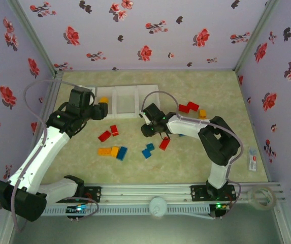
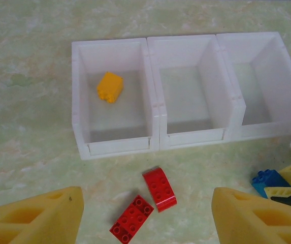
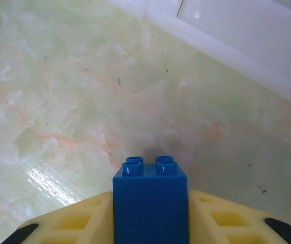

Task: Sort the legos into containers by color

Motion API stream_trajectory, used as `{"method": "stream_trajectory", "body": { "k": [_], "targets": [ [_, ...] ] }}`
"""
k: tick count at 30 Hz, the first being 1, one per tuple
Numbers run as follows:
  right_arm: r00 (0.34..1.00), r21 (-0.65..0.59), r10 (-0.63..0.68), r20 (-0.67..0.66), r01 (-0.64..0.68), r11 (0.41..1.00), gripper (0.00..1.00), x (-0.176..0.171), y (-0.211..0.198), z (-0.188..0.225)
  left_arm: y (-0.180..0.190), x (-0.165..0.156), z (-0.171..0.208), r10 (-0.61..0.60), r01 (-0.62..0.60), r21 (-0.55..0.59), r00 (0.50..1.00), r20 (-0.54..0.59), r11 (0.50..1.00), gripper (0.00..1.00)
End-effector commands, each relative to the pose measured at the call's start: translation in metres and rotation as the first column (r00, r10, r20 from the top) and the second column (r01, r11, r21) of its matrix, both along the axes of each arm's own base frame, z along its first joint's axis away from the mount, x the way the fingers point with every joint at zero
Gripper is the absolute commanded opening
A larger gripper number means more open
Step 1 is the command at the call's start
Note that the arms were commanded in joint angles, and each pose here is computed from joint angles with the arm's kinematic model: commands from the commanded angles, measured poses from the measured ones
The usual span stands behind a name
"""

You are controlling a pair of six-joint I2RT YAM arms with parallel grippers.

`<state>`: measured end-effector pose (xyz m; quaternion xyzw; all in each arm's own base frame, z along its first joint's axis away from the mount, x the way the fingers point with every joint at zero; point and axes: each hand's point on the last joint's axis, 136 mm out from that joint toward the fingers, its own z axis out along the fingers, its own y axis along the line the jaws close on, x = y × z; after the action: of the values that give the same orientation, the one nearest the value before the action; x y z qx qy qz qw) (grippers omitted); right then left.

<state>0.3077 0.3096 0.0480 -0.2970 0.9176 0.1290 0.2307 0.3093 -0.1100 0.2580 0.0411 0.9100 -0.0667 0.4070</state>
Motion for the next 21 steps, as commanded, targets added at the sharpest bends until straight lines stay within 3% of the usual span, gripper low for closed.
{"method": "stream_trajectory", "body": {
  "k": [1, 12, 21],
  "targets": [
    [0.998, 0.023, 0.004, 0.066, -0.006, 1.0, 0.37, 0.005, 0.003, 0.031, 0.003, -0.005, 0.001, -0.001, 0.001, 0.019, 1.0, 0.004, 1.0, 0.68],
    [0.995, 0.027, -0.007, 0.101, 0.005, 1.0, 0.34, 0.01, 0.002, 0.056, 0.004, -0.005, 0.002, -0.005, 0.005, 0.024, 1.0, 0.004, 1.0, 0.68],
    [0.988, 0.082, -0.023, 0.154, 0.01, 0.997, 0.31, 0.034, 0.026, 0.089, 0.004, -0.006, 0.004, -0.007, 0.007, 0.025, 1.0, 0.008, 1.0, 0.68]
  ]
}}
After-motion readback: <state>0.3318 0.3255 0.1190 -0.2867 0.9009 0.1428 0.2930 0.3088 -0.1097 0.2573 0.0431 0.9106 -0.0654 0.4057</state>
